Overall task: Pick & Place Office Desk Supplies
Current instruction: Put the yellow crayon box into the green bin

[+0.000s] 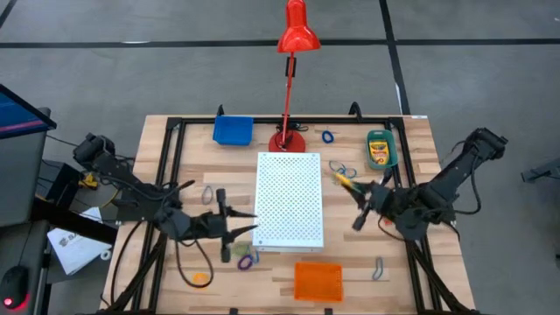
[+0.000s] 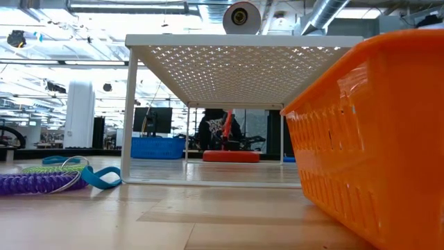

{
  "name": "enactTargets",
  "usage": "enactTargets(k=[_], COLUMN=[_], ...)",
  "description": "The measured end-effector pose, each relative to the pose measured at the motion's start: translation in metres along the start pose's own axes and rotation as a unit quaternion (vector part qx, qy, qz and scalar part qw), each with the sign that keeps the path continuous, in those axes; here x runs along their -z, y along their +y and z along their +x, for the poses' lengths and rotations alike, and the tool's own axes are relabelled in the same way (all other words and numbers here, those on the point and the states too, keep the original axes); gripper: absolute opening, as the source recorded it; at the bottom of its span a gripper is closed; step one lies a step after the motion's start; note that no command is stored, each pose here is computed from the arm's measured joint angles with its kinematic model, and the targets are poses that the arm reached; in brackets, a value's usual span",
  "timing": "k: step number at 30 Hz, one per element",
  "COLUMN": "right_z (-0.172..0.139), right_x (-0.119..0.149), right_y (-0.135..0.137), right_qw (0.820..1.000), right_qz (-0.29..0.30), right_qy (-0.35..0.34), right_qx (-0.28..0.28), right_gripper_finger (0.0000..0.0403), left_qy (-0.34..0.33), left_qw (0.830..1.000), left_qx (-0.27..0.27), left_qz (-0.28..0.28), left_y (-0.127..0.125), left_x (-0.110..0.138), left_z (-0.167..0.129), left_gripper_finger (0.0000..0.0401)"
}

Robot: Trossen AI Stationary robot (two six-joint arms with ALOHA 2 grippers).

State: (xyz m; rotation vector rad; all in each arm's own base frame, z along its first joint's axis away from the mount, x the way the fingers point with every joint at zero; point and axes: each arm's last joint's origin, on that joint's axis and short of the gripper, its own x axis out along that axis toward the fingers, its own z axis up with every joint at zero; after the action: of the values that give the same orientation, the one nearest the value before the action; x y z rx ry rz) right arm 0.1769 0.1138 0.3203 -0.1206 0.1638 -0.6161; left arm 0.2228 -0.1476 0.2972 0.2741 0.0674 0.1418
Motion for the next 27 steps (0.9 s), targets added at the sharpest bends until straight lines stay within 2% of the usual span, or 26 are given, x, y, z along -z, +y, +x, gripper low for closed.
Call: enactTargets(k=[6, 11, 18, 22, 27], right_z=[0.027, 0.049, 0.07, 0.08, 0.098], right_x=[0.015, 0.032, 0.058, 0.069, 0.083], right_y=[-0.034, -0.062, -0.089, -0.094, -0.093], right_qw=[0.996, 0.979, 0.931, 0.904, 0.878], right_qz=[0.02, 0.026, -0.009, -0.038, -0.057], right_qy=[0.077, 0.173, 0.3, 0.343, 0.375], right_qx=[0.047, 0.106, 0.208, 0.254, 0.291], right_gripper_finger=[0.0026, 0.0026, 0.0026, 0.0026, 0.0026], left_qy=[0.011, 0.009, 0.008, 0.008, 0.008], left_qw=[1.0, 1.0, 1.0, 1.0, 1.0], left_qx=[0.015, 0.011, 0.012, 0.012, 0.013], left_qz=[-0.001, 0.004, 0.005, 0.005, 0.005], left_y=[-0.01, -0.012, -0.013, -0.013, -0.013], left_x=[0.015, 0.015, 0.014, 0.014, 0.015], left_z=[-0.015, -0.019, -0.019, -0.019, -0.019], left_gripper_finger=[0.0102, 0.0102, 0.0102, 0.0102, 0.0102])
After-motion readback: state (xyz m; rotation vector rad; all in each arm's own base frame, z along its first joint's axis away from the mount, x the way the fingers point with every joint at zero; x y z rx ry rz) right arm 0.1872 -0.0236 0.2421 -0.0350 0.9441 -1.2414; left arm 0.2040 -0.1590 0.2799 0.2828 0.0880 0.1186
